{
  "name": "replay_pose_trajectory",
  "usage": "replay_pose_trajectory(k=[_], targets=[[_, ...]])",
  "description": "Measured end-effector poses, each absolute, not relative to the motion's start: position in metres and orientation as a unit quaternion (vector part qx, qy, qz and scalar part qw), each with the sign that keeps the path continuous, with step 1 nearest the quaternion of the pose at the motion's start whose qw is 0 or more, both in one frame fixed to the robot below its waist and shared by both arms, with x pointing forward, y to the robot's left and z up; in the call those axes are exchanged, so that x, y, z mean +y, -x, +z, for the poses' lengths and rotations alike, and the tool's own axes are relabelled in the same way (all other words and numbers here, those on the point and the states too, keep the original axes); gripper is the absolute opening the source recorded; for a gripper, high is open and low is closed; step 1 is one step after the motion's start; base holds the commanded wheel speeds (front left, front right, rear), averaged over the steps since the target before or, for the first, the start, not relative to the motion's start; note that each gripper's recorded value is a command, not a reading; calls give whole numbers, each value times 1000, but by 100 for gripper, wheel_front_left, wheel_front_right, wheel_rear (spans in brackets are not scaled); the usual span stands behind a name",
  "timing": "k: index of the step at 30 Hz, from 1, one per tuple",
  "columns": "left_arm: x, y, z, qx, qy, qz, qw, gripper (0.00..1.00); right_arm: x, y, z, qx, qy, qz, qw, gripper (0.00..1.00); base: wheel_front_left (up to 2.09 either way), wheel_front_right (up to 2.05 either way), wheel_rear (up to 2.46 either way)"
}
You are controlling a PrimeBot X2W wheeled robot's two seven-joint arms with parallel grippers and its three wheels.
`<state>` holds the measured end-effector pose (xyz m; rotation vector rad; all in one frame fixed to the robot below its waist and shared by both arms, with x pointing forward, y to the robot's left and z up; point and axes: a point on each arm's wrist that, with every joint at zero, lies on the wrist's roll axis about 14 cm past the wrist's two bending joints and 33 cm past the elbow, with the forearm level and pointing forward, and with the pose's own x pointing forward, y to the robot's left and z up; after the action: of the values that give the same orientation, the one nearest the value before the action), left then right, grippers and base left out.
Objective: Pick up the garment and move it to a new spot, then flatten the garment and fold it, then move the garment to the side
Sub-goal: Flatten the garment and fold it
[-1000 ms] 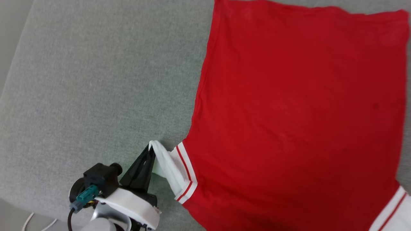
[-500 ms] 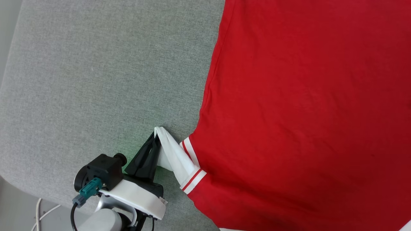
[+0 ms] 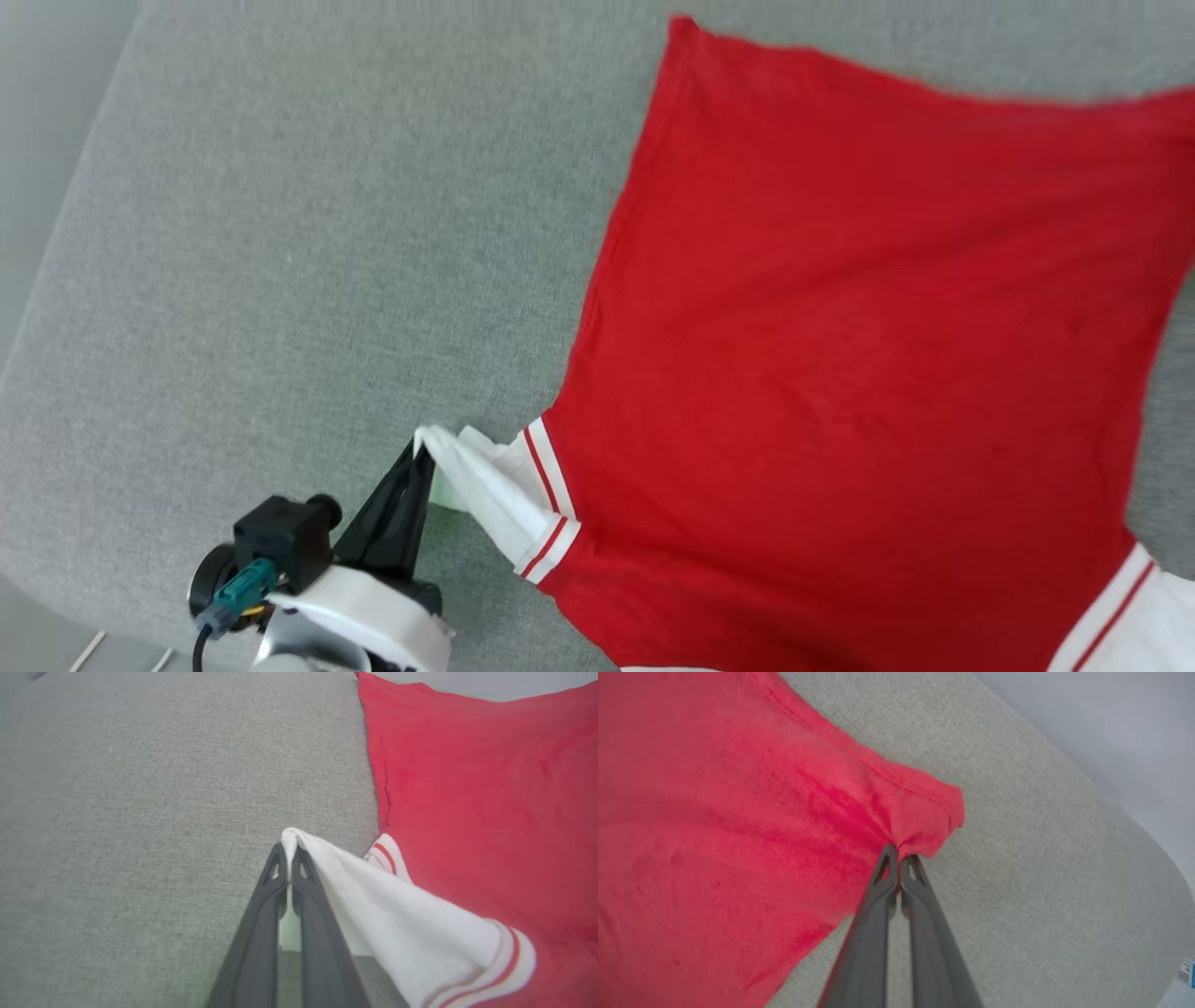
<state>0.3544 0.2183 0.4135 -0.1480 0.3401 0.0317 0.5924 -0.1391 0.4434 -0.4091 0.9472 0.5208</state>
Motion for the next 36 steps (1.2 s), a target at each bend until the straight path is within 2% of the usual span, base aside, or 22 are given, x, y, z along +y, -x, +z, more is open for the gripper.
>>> replay_pose_trajectory(k=[4,11,21,27,29,30,31,35,36], targets=[[220,-341,422,163,75,17,984,0,-153,-563,470,427,198,257,844,0,0,0,0],[216,-325,436,148,80,11,986,0,-214,-476,464,479,230,244,811,0,0,0,0],[204,-322,441,145,83,-15,986,0,-280,-335,401,602,158,212,754,0,0,0,0],[202,-324,439,148,83,-19,985,0,-283,-274,366,649,99,206,725,0,0,0,0],[201,-324,438,150,83,-20,985,0,-282,-272,364,645,86,203,732,0,0,0,0],[201,-325,438,151,84,-20,985,0,-281,-278,366,634,80,200,743,58,0,0,0],[201,-325,437,151,84,-20,985,0,-280,-285,370,621,76,197,754,100,0,0,0],[201,-325,438,150,84,-22,985,0,-279,-328,396,553,76,189,808,100,0,0,0],[201,-325,438,151,83,-21,985,0,-273,-368,430,488,85,192,847,100,0,0,0]])
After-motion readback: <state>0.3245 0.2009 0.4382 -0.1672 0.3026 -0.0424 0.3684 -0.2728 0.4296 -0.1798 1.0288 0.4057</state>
